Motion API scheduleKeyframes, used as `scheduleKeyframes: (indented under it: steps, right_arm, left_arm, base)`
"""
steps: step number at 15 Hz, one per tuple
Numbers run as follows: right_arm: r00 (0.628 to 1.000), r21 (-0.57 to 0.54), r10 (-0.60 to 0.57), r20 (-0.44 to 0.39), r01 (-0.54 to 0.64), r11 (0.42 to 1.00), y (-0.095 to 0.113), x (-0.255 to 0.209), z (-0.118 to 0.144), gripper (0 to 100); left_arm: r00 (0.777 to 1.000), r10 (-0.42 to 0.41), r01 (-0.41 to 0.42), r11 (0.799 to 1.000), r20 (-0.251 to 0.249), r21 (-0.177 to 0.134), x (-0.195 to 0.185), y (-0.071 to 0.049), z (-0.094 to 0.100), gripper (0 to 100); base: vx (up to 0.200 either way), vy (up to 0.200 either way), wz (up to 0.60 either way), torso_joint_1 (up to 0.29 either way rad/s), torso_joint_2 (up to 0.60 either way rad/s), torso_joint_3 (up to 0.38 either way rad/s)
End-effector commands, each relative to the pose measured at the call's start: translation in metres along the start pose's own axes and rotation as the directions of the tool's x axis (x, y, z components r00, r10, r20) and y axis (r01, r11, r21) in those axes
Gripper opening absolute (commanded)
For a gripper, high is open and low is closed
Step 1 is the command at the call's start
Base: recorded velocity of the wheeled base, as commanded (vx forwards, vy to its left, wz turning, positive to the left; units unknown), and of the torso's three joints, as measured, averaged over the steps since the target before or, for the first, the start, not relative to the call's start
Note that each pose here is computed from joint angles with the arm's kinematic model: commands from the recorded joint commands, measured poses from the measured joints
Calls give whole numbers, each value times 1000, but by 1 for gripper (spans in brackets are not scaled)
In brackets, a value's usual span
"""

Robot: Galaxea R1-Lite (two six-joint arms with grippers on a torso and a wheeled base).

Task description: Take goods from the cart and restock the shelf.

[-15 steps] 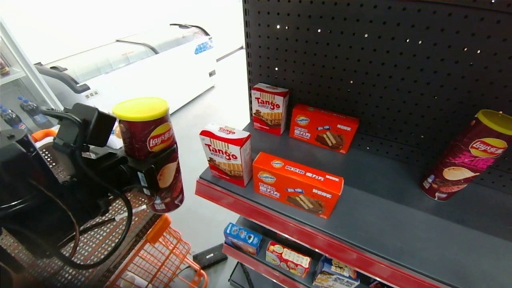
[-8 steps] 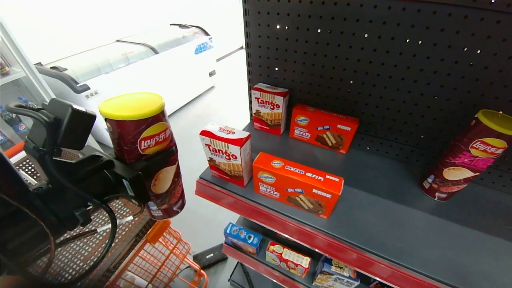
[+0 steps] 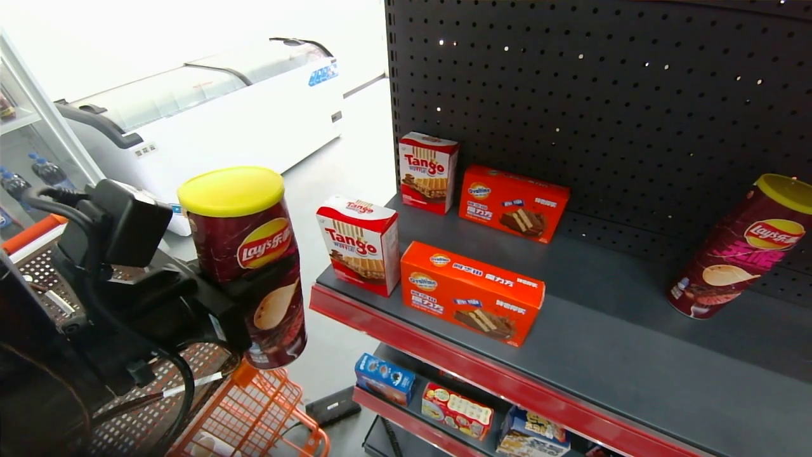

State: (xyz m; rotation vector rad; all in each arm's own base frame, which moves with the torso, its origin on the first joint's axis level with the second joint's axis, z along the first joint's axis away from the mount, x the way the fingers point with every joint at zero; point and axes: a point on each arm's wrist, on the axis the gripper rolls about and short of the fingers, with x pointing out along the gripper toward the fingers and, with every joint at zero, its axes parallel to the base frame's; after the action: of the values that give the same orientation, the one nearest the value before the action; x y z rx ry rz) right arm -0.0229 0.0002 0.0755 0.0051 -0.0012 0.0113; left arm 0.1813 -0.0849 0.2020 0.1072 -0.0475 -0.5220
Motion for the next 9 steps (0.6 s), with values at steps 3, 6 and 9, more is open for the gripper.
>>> scheduleKeyframes:
  steps: [3,6,9]
  right_arm:
    - [1000,0,1,-1,-1,1000,0,0,0,100]
    - [1000,0,4,-1,-4,1000,0,0,0,100]
    - [1000,0,4,-3,-4,1000,0,0,0,100]
  left_arm:
    - [992,-128,128,992,18,-3,-5,-26,4,0]
    - [972,-232,233,972,26,-42,-8,-46,5,0]
    - [961,-275,278,957,43,-85,-9,-55,7,0]
  base:
    - [0,0,0,0,0,0]
    - [0,0,0,0,0,0]
    - [0,0,0,0,0,0]
